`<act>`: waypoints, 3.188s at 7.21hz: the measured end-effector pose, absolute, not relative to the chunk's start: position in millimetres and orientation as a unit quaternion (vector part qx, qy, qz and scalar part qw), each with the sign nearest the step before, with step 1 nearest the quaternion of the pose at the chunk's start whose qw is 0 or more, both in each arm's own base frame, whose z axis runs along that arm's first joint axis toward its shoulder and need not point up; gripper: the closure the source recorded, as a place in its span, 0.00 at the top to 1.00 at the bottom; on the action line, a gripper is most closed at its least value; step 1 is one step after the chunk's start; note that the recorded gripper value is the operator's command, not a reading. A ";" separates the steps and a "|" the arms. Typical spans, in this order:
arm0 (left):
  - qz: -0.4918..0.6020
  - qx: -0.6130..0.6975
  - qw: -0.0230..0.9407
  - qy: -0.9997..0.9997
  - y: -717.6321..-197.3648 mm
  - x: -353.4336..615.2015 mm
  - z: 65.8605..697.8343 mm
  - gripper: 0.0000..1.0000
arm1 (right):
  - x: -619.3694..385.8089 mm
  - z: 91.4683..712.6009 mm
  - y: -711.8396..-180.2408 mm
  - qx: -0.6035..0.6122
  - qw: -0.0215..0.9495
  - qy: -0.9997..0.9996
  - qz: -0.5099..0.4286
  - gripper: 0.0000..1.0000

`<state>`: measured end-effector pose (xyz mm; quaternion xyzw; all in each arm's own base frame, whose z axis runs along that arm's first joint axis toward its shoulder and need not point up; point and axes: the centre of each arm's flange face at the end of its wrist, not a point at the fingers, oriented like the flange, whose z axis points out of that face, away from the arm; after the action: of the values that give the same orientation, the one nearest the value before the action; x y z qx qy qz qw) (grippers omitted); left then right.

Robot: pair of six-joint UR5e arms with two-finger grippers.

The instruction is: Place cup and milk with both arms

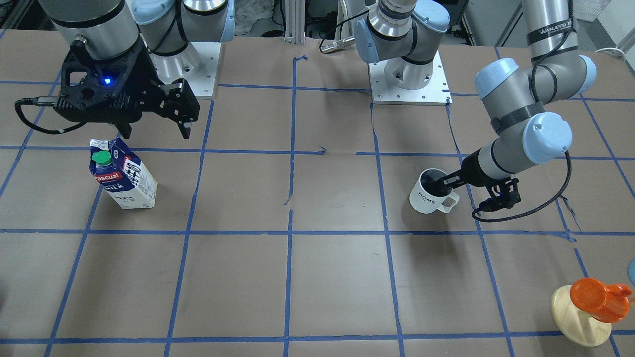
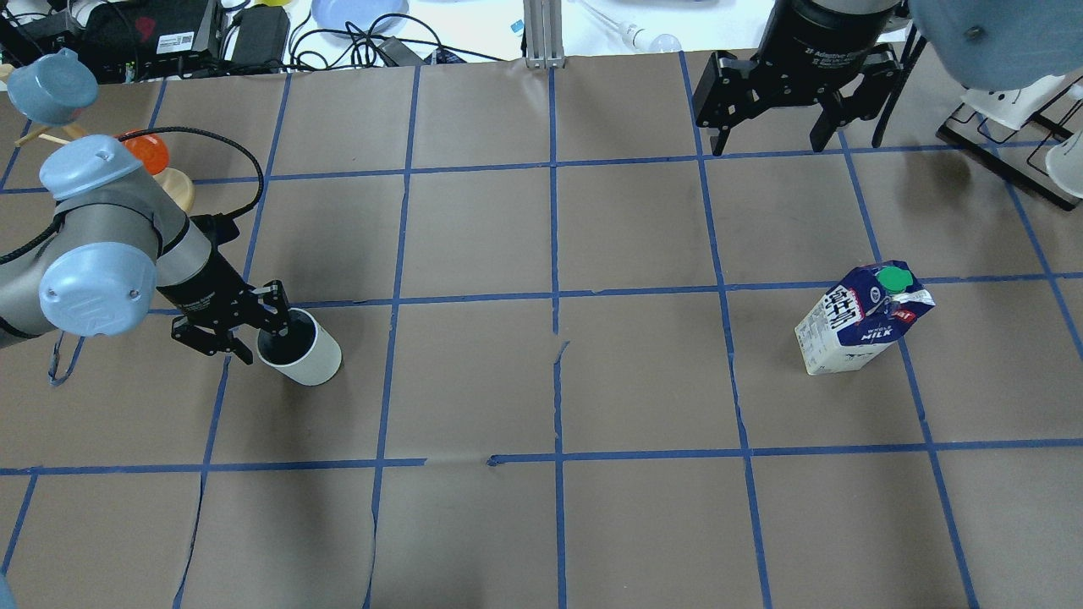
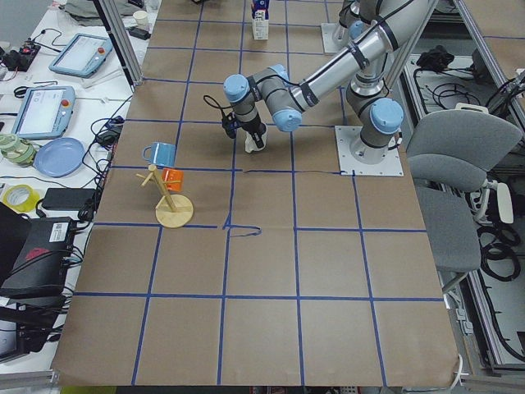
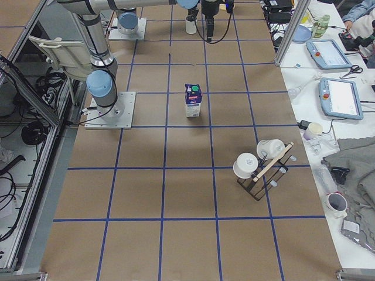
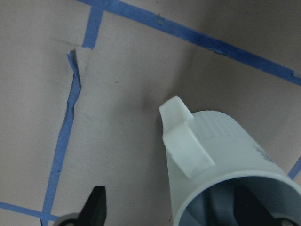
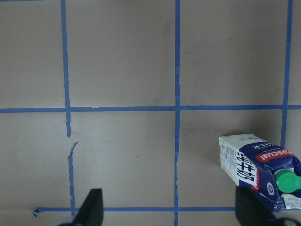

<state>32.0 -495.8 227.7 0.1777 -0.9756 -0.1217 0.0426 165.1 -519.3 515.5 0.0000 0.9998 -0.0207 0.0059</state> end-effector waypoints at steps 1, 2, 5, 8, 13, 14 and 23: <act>-0.120 0.180 0.043 -0.975 -497.3 32.4 229.2 0.00 | 165.1 515.6 -519.4 0.000 0.006 1.000 -0.022 1.00; -0.115 0.186 0.042 -0.975 -499.7 32.0 233.5 0.00 | 165.1 515.8 -519.5 0.000 0.006 1.000 -0.022 1.00; -0.060 0.238 0.035 -0.969 -535.4 3.6 291.4 0.00 | 165.5 516.5 -519.9 0.000 0.006 1.000 -0.025 1.00; -0.024 0.283 0.056 -0.957 -573.5 -96.2 337.6 0.00 | 165.2 516.4 -520.1 0.000 0.006 1.000 -0.025 1.00; -0.026 0.315 0.064 -0.947 -563.2 -262.7 281.8 0.00 | 165.1 516.5 -520.2 0.000 0.006 1.000 -0.026 1.00; -0.024 0.321 0.067 -0.944 -560.4 -286.1 267.5 0.00 | 165.3 516.4 -520.3 0.000 0.006 1.000 -0.026 1.00; -0.016 0.265 0.068 -0.962 -570.6 -288.8 335.5 1.00 | 141.4 482.6 -524.9 -0.005 -0.017 1.000 0.008 1.00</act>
<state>-288.8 -570.6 335.5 0.2647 -0.9618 -0.0157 0.0685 141.4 -524.9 482.6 -0.0046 0.9998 0.0075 -0.0166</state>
